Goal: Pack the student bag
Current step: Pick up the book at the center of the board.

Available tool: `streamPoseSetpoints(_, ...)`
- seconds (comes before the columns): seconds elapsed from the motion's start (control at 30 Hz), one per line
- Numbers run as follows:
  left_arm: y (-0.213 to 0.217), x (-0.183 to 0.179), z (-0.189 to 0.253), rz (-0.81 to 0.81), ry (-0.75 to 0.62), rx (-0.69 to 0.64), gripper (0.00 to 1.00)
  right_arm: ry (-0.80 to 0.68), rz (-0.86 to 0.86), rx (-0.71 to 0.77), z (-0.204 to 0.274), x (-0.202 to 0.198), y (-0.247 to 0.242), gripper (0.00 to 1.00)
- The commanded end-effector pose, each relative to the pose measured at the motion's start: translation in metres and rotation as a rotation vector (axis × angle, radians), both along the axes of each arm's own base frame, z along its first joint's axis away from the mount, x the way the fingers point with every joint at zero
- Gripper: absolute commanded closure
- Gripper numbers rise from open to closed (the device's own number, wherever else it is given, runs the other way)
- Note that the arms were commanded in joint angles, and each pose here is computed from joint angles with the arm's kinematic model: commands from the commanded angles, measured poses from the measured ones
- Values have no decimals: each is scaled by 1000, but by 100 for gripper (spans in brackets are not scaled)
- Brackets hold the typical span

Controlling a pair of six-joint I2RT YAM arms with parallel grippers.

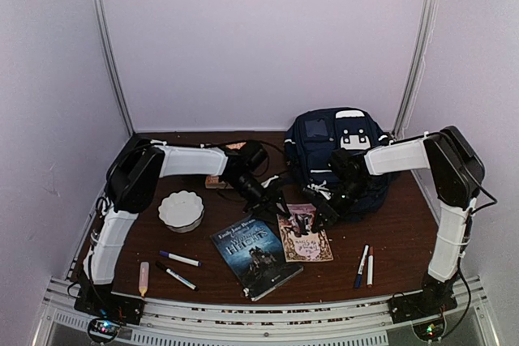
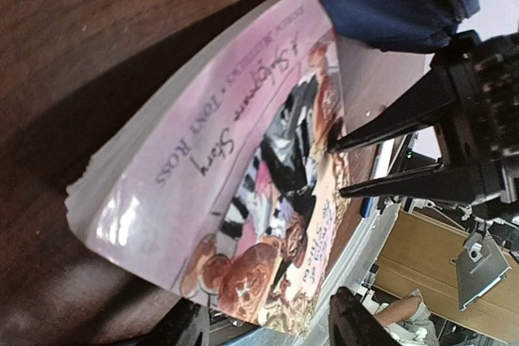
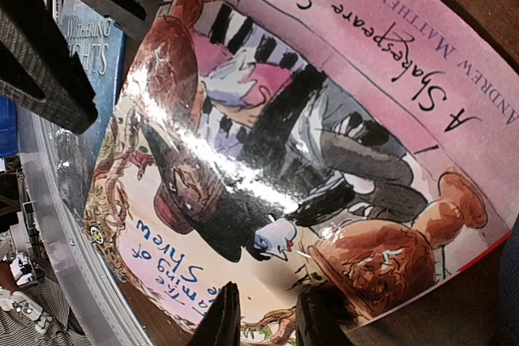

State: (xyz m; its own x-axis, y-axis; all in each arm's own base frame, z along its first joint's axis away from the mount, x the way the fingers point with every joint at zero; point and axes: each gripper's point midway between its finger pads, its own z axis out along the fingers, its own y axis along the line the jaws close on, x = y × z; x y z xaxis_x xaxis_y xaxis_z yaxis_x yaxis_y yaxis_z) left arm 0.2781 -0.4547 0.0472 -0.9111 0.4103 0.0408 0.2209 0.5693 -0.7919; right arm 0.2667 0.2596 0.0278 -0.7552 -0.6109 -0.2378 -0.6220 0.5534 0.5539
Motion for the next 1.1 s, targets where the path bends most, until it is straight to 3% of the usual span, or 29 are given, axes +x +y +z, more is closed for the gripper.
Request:
streamPoseSetpoints(0.0,-10,9,18,11,-36,-87,47,4,-17,-75,-25,1,-13,75)
streamPoseSetpoints(0.17,20,3,-11,67,40,101,42,3,-37,-62,-22,6,-17,75)
streamPoseSetpoints(0.3,36,-4,-19,89,48,168,39,16,-39,-56,-23,4,-16,75)
streamPoseSetpoints(1.07,-7,-9,-35,51,224,-26,37,31,-48,-51,-26,6,-15,75)
